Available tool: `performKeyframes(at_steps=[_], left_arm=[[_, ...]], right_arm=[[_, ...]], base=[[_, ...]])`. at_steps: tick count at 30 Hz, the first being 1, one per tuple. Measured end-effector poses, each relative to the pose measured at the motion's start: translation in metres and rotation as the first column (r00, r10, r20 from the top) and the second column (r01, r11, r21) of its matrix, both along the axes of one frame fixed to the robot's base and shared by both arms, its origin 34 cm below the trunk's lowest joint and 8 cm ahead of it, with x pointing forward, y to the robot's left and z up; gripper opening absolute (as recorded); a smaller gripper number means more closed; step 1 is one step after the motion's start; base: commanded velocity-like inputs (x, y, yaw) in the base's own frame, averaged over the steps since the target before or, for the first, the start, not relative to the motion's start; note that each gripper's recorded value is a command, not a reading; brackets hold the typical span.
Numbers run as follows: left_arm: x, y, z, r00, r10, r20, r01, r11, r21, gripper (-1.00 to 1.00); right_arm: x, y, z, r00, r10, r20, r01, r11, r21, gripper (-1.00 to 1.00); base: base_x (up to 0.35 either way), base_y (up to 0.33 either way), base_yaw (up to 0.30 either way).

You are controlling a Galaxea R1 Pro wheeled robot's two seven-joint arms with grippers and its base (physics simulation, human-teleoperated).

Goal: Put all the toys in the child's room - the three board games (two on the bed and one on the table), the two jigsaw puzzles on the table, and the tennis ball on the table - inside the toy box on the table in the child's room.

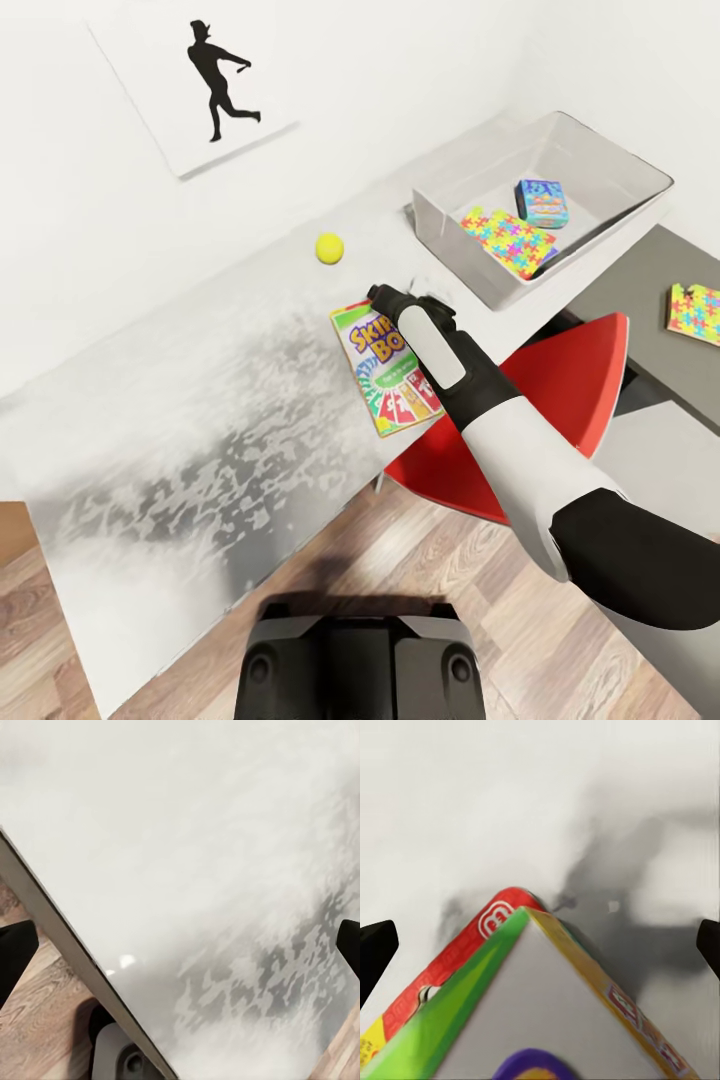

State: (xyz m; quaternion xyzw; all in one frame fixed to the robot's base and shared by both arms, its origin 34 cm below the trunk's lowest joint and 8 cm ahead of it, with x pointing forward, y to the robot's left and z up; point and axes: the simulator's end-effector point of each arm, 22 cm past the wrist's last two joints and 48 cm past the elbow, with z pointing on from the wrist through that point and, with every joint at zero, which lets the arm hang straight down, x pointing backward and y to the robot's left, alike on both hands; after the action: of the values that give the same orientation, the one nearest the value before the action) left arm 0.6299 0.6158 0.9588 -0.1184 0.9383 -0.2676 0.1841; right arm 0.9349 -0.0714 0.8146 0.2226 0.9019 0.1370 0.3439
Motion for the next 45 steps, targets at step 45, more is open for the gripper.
performKeyframes(at_steps=[45], left_arm=[[-0.001,-0.0022,-0.0042,1.0,0.002,-0.003,-0.002,1.0,-0.008,1.0]], right_arm=[[-0.0002,0.0027,0.0003,1.0,0.005,0.002,-0.005,1.0,0.003,1.0]], base=[[-0.027,0.018,0.0]])
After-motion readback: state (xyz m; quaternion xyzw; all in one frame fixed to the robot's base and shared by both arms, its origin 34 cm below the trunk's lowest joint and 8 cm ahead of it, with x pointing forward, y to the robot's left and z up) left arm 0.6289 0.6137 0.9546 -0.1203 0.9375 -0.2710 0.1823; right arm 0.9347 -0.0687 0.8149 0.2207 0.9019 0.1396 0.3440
